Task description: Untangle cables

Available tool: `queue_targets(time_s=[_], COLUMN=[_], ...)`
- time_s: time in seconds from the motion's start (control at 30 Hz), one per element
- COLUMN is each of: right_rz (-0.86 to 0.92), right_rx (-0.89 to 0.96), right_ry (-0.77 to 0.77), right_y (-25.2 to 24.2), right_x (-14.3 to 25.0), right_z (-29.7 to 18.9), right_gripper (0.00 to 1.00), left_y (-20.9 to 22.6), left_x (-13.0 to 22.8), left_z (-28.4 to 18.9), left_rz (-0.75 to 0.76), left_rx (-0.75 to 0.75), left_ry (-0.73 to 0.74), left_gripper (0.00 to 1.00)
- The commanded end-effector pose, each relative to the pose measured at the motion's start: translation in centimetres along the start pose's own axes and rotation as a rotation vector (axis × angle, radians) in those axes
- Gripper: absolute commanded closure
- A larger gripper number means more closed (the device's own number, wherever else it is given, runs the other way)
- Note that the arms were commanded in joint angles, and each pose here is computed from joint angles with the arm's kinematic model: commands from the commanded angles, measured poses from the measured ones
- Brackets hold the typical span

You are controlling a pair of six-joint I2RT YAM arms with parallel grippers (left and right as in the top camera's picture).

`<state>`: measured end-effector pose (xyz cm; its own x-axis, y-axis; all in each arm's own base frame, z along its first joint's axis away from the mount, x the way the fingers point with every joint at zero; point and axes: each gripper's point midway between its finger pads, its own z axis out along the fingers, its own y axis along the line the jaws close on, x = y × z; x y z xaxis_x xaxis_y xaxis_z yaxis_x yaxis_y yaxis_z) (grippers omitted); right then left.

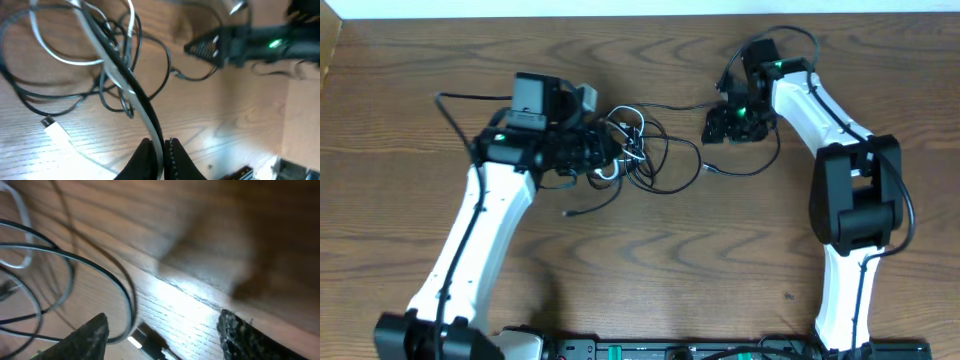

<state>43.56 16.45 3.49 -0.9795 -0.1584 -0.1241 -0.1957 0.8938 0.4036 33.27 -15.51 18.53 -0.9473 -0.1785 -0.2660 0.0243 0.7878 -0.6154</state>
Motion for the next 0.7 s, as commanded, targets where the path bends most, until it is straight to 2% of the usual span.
queue_targets(time_s=[0.0,0.03,0.07,0.1,0.17,0.67], right_rz=[-0.061,-0.065,-0.075,-0.079,-0.081,-0.079], right_rx=[-0.017,-0.018,-0.018,-0.019,-0.019,-0.011], right_ry=[-0.143,-0.152,-0.174,-0.183,-0.187,-0.184], right_y=[1.9,2.0,2.4,2.6,2.7,2.6], right_x=[-2.0,-2.1,-2.4,-2.4,-2.4,-2.3], right_z=[-5.3,-5.6,-6.5,-6.9,-7.1,-7.1], right_gripper=[0.28,0.27,0.27,0.27,0.27,0.25], left_y=[-1.3,-1.4,-1.6,-1.8,-1.8,-1.8], left_x=[0.4,0.4,0.5,0.6,0.7,0.7], left_z=[1.0,1.1,1.3,1.4,1.4,1.4], left_rz=[0.063,0.067,0.075,0.080,0.081,0.081], left_rx=[0.008,0.010,0.013,0.016,0.016,0.016], left_ry=[0.019,0.020,0.023,0.025,0.026,0.026], left_gripper=[0.83,0.83,0.74,0.70,0.67,0.66])
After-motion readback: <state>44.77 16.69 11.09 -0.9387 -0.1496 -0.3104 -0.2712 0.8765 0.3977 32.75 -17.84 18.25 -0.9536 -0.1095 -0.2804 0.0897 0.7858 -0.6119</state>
